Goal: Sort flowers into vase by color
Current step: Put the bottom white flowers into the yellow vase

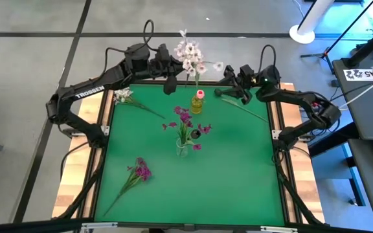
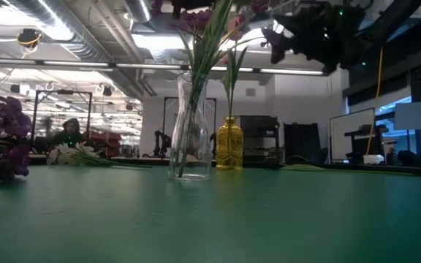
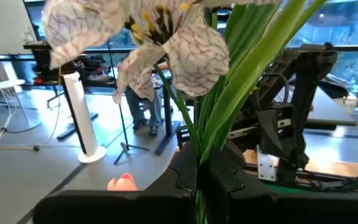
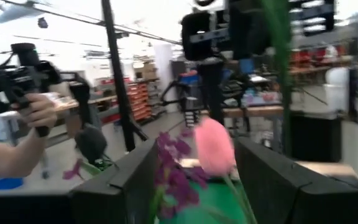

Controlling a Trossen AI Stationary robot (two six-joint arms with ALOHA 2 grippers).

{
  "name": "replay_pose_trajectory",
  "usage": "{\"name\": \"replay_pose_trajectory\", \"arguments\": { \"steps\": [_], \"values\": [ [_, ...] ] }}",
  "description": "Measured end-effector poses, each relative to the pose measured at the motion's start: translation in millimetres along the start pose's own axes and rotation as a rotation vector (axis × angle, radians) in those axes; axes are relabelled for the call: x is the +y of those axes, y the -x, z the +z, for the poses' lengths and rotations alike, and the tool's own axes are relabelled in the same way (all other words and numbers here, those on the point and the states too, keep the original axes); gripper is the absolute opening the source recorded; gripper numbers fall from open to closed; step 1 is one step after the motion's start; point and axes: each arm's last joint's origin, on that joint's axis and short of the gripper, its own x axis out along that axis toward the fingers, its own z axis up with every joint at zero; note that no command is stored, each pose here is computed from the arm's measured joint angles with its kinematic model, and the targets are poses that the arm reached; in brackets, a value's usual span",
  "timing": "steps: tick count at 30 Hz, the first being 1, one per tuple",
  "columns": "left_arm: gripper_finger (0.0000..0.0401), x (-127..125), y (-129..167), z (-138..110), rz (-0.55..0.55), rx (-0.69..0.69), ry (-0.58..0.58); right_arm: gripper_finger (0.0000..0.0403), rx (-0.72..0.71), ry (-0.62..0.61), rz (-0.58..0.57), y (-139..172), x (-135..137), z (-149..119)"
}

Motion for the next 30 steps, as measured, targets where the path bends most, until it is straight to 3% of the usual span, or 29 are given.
{"name": "replay_pose_trajectory", "arguments": {
  "steps": [5, 12, 16, 22, 30],
  "values": [
    [0.0000, 9, 14, -11, 0.014, -0.063, 0.011, 0.0211, -0.021, -0.026, -0.129, 25, 2, -14],
    [0.0000, 21, 33, -48, -0.020, -0.247, 0.091, 0.0211, -0.031, -0.038, -0.224, 35, 7, -36],
    [0.0000, 26, 25, -77, -0.019, -0.235, 0.140, 0.0211, -0.030, -0.036, -0.269, 38, 8, -44],
    [0.0000, 28, 12, -92, -0.043, -0.317, 0.147, 0.0211, 0.000, -0.042, -0.326, 40, 6, -54],
    [0.0000, 32, -15, -124, -0.089, -0.259, 0.217, 0.0211, 0.048, -0.038, -0.386, 42, 2, -62]
  ]
}}
